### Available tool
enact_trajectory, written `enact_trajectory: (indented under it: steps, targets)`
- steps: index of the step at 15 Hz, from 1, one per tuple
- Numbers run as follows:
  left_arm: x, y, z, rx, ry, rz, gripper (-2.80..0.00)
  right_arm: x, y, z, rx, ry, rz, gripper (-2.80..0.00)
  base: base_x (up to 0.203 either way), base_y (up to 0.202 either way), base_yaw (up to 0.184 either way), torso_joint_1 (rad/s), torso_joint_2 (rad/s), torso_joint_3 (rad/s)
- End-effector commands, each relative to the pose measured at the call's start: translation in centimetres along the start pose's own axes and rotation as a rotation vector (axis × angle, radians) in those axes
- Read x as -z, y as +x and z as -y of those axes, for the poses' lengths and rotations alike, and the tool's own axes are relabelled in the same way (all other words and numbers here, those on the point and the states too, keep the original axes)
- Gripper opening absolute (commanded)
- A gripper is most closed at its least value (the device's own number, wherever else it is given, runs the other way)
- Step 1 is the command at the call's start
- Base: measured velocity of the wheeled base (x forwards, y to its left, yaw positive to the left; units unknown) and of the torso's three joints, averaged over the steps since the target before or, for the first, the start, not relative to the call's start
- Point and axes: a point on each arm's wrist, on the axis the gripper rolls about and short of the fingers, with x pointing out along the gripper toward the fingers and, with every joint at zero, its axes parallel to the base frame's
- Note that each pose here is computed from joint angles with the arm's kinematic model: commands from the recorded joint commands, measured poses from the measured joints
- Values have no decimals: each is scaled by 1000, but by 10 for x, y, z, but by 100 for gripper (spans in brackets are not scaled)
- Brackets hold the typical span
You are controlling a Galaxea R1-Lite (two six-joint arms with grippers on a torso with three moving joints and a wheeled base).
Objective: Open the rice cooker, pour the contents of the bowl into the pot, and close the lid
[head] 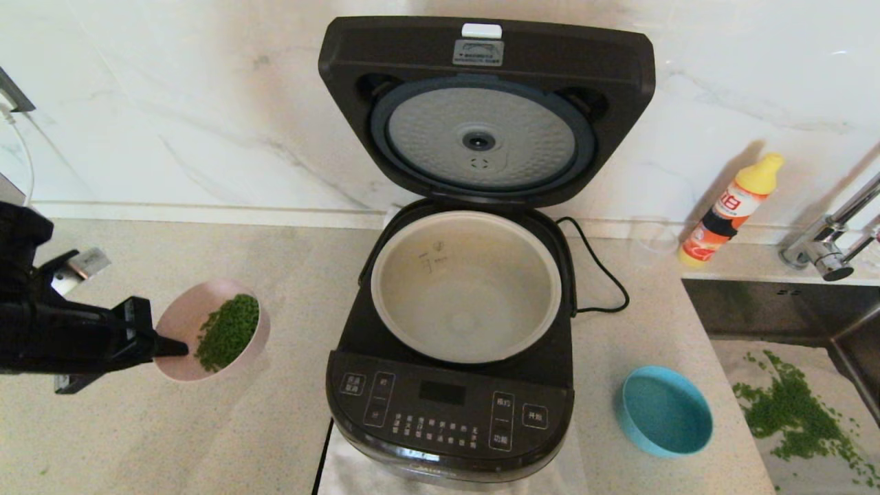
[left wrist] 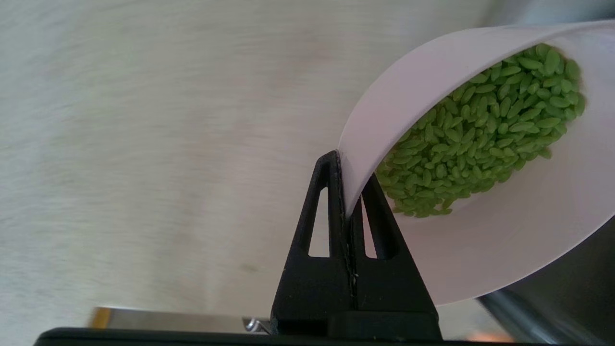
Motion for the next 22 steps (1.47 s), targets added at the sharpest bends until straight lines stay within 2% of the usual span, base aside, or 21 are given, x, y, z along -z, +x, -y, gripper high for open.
enact_trajectory:
  steps: [1,10,15,22]
  targets:
    - [-6,-33,37,77,77,52,-280,0,0,0,0,0,-2,-280,0,0,0,0,0,0]
    - [-8,-65,113,248,201,10,-280,0,0,0,0,0,-2,-280,0,0,0,0,0,0]
    - [-2,-47,148,209,291,-12,-280,0,0,0,0,-1,-2,-280,0,0,0,0,0,0]
    - [10,-26,189,194,348,-18,-280,0,0,0,0,0,-1,-280,0,0,0,0,0,0]
